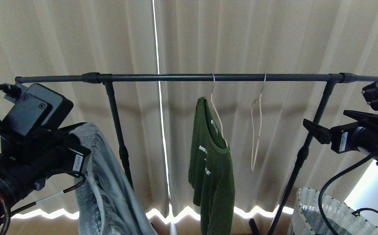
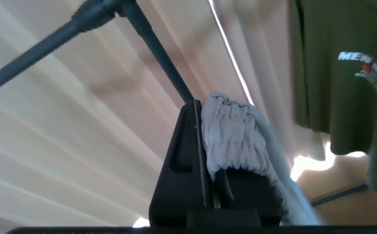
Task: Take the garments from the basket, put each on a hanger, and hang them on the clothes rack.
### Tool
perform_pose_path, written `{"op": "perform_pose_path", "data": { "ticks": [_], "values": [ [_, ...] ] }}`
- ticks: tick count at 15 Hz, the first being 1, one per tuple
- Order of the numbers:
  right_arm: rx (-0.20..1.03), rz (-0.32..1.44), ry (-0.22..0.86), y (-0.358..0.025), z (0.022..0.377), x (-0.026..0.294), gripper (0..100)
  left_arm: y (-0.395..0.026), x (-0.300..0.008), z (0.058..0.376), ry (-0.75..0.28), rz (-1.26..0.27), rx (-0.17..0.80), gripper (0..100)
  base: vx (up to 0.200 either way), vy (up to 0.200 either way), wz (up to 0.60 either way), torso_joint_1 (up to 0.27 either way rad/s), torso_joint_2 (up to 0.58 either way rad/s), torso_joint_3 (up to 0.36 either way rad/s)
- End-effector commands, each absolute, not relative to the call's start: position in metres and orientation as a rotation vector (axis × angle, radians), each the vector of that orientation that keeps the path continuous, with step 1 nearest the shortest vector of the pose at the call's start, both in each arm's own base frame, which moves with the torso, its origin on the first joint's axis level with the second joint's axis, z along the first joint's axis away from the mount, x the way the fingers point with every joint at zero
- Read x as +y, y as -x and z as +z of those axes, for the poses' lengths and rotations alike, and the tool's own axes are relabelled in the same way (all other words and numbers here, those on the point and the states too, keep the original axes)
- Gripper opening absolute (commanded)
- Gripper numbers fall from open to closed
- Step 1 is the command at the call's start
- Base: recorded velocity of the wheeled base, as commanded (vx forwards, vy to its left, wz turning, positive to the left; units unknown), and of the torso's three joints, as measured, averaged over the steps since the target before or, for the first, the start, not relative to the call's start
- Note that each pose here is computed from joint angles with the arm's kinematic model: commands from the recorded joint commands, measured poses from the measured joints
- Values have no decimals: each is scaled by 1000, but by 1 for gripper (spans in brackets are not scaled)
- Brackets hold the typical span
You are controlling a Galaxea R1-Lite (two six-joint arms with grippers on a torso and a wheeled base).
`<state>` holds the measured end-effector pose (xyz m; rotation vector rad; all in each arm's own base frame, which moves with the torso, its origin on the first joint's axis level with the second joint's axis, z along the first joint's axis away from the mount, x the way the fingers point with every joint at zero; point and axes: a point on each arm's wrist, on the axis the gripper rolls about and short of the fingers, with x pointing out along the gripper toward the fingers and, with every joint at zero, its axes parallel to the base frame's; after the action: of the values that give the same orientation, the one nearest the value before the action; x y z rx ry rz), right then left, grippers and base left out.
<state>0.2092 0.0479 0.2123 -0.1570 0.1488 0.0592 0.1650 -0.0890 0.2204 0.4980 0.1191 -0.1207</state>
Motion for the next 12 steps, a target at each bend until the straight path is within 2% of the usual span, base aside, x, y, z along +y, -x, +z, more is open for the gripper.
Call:
{"op": "perform_pose_path", "data": {
  "ticks": [1,5,6,12],
  "values": [
    [160,134,116,-228,213,72,100,-163,-88,218,-498,-120,126,0,0,0,0,0,0,0],
    [204,221,101,-240,213,102,100,-159,-80,214,-500,-97,136,0,0,0,0,0,0,0],
    [240,221,110,-255,211,109,100,-159,-75,213,-500,-73,142,0,0,0,0,0,0,0],
    [356,101,151,-309,192,115,100,-154,-71,211,-499,-68,142,0,0,0,0,0,0,0]
  ]
}}
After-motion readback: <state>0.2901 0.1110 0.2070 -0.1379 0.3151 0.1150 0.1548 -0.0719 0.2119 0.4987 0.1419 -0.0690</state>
